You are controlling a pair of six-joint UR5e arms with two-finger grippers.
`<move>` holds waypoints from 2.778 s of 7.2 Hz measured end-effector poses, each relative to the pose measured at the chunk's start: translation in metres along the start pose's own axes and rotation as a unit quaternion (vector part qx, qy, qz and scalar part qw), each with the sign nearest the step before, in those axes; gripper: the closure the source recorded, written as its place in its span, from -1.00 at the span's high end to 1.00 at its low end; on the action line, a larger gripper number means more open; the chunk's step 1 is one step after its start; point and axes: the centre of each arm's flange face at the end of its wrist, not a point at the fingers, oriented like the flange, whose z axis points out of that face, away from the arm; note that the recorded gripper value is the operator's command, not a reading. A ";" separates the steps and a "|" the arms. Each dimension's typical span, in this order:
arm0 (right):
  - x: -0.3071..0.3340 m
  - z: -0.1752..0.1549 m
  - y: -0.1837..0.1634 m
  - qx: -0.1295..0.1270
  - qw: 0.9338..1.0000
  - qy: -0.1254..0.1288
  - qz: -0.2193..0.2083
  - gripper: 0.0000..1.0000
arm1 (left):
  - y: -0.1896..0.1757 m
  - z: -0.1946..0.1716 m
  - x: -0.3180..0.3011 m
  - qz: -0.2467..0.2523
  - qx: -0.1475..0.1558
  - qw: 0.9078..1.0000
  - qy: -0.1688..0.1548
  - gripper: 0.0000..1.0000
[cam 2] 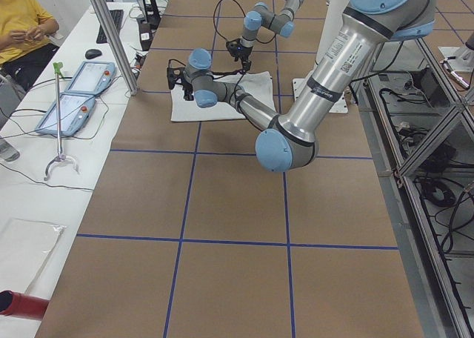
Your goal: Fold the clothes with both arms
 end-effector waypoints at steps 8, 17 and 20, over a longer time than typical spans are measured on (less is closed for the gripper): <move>0.036 0.059 -0.082 0.005 0.999 0.034 0.031 1.00 | 0.004 -0.006 -0.001 0.001 -0.001 1.000 0.004 -0.05; 0.078 0.031 -0.193 0.024 0.995 0.011 0.096 1.00 | 0.004 -0.005 -0.003 0.000 -0.001 1.000 0.002 -0.03; 0.062 0.049 -0.219 0.022 0.994 0.028 0.101 1.00 | 0.005 -0.003 -0.012 -0.001 -0.002 1.000 -0.003 -0.03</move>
